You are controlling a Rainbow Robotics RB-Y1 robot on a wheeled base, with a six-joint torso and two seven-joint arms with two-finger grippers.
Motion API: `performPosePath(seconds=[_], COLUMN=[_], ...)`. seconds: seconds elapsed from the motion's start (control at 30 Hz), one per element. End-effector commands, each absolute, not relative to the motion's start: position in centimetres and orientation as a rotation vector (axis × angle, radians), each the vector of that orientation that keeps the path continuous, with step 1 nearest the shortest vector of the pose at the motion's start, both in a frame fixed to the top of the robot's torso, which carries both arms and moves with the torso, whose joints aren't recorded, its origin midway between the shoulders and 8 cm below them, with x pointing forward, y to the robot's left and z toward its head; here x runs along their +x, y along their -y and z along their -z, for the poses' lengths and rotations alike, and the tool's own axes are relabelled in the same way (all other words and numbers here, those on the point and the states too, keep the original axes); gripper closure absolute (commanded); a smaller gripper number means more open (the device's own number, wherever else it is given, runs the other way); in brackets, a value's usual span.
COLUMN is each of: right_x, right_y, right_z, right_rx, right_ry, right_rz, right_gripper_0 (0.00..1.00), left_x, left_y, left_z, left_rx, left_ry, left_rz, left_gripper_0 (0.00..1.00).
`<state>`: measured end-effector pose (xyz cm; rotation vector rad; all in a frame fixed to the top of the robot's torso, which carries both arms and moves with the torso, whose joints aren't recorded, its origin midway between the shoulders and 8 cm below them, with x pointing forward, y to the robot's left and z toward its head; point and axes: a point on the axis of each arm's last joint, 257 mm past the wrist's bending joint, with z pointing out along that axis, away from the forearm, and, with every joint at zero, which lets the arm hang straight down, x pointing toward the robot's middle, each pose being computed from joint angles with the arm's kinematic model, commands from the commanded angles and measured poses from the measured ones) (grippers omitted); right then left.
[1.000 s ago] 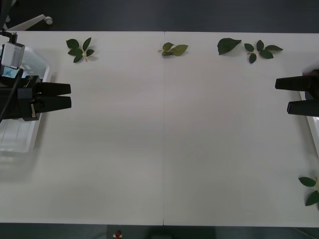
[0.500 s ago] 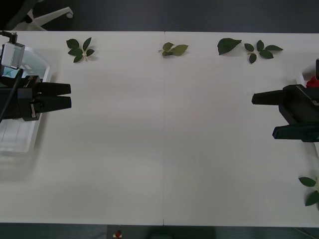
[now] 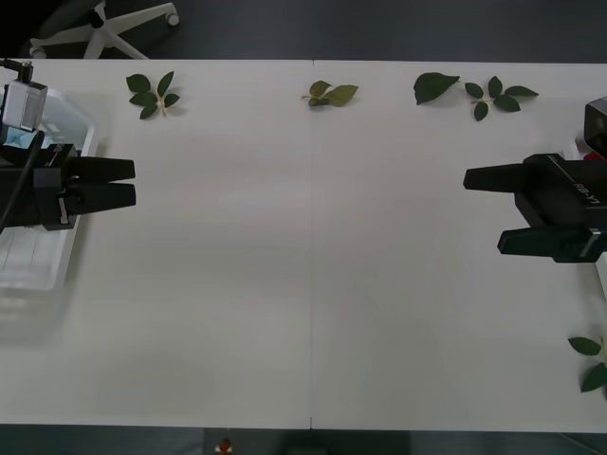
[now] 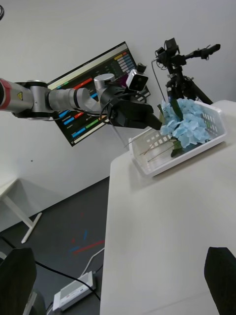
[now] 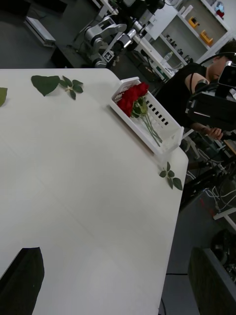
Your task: Put the red flowers into the right box and the blue flowers into the left box
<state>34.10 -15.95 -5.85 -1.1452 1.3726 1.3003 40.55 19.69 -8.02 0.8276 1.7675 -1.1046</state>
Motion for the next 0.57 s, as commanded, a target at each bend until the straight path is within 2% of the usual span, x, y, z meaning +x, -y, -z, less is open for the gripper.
performPosePath(seconds=[0.03, 0.57], right_x=[33.7, 33.0], right_y=[14.4, 10.3], right_z=[5.7, 5.3], right_rx=[-1.195, -1.126], right_ry=[-1.378, -1.403], right_rz=[-1.270, -1.218], right_gripper_0=[0.00, 0.00], left_x=[40.7, 40.7], left_y=[-19.6, -19.6], left_z=[6.2, 6.2], left_rx=[0.874, 0.874], left_ry=[-1.738, -1.738], left_rz=[1.079, 1.079], left_gripper_0=[0.15, 0.15])
